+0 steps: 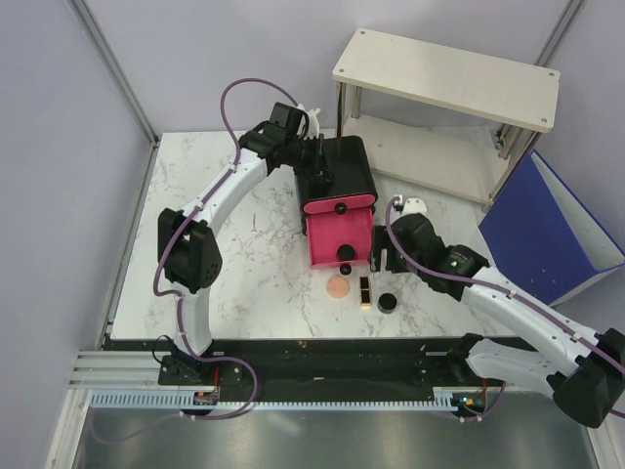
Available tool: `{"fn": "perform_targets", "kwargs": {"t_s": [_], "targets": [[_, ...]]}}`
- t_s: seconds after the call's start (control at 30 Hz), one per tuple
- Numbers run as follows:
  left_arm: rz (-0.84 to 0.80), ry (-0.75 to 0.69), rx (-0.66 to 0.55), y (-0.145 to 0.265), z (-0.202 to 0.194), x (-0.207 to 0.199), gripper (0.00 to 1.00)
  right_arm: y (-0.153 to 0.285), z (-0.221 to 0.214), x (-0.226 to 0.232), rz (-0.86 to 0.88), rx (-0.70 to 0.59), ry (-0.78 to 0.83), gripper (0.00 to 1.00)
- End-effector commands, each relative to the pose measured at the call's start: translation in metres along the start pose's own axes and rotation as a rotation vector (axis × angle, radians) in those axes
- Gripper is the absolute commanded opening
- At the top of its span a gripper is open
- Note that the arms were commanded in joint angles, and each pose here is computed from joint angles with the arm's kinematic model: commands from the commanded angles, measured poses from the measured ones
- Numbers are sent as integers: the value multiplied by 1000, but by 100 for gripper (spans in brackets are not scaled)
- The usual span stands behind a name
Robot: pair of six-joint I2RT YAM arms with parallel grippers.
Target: Organize the makeup
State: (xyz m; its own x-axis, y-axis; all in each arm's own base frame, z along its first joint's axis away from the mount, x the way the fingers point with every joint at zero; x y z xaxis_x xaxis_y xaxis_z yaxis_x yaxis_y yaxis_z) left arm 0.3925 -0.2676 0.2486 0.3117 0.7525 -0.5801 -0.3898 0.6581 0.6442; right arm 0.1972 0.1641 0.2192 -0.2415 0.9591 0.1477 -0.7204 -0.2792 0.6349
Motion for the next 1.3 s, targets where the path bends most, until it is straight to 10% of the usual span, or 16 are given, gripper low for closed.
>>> {"fn": "perform_targets", "kwargs": {"t_s": [0.0,0.8,1.27], "targets": [[192,102,231,-21,-48,47,2,1,-64,-19,-44,212,2,85],[216,105,263,-25,-58,58,2,-48,-141,-26,-77,385,-29,75],[218,111,269,-25,-60,58,2,-39,-120,-28,-145,326,-34,0]]}}
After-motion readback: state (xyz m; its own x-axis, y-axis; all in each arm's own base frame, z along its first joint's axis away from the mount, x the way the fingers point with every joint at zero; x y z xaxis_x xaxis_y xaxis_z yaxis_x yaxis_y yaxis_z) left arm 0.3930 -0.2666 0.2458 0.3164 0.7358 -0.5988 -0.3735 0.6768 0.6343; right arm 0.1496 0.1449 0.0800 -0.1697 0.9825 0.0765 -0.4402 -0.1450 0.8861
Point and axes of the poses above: each gripper's point midway between its finger pads, its own y axis back along the fingers, its own x axis along the line the jaws close on, z = x × y, the point moved 7 cm from there along y, back along the fingers, and after that the axes turned 7 degrees about y, right-handed, at the moved point
